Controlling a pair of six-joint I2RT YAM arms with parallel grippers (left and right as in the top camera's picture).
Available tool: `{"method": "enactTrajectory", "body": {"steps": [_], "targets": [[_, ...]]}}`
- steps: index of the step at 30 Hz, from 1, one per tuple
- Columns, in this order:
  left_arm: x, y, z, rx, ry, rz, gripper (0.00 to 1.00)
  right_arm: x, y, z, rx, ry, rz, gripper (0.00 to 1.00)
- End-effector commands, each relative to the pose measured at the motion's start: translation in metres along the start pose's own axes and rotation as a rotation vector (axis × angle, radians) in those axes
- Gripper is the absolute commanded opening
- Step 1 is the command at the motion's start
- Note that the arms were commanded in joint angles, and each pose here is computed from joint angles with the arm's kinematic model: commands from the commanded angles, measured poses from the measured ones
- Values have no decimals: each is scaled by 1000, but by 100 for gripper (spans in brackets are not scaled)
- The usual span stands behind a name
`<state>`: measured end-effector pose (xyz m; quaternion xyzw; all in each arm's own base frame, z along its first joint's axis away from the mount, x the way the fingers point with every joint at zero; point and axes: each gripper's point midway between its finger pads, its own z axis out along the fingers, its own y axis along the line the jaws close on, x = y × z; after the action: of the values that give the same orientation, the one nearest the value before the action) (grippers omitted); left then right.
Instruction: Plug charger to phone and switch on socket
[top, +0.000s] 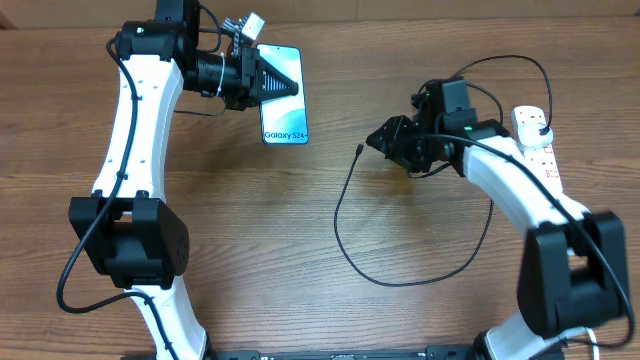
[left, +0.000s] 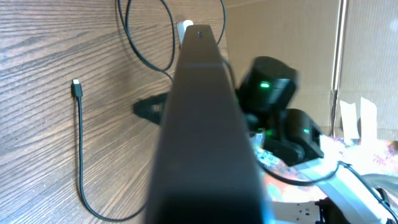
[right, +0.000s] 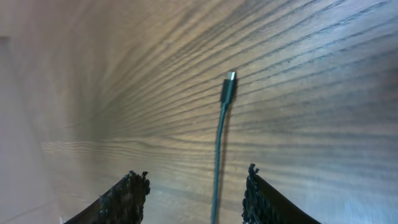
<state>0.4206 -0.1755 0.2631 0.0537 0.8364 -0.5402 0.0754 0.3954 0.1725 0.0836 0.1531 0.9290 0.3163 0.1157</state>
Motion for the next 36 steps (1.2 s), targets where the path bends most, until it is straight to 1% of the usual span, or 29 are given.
{"method": "enactTrajectory", "body": {"steps": [1,8,9,12,15,18,19,21,25,28,29,32,33,34,36], "targets": [[-1,-16,-2,35,-7,-21,4,-1,8,16,-26,26,-59,53],[-1,-13,-1,18,-8,-39,4,2,1,56,-45,60,-75,51],[-1,-13,-1,17,-7,-41,4,4,-3,64,-40,70,-74,49],[0,-13,-1,17,-4,-48,4,6,-11,75,-30,82,-63,45],[0,-13,-1,17,-3,-51,4,4,-14,82,-33,79,-57,44],[1,-13,-1,17,-1,-55,4,3,-17,88,-34,77,-10,42],[1,-13,-1,17,0,-57,4,4,-18,91,-31,80,7,40],[2,-13,-1,17,2,-61,4,7,-21,97,-25,89,44,38],[2,-12,-1,17,3,-63,4,14,-22,106,-14,103,65,34],[2,-13,-1,17,3,-64,4,16,-27,112,14,97,116,32],[3,-12,-1,16,4,-66,4,17,-28,114,16,99,132,31],[5,-12,-1,16,10,-78,4,18,-31,116,22,104,144,15],[6,-12,-1,15,12,-83,4,19,-31,116,25,107,143,8],[6,-12,-1,14,13,-87,4,20,-31,116,21,111,133,4],[7,-10,-1,6,16,-94,4,21,-29,115,10,123,128,4]]}}
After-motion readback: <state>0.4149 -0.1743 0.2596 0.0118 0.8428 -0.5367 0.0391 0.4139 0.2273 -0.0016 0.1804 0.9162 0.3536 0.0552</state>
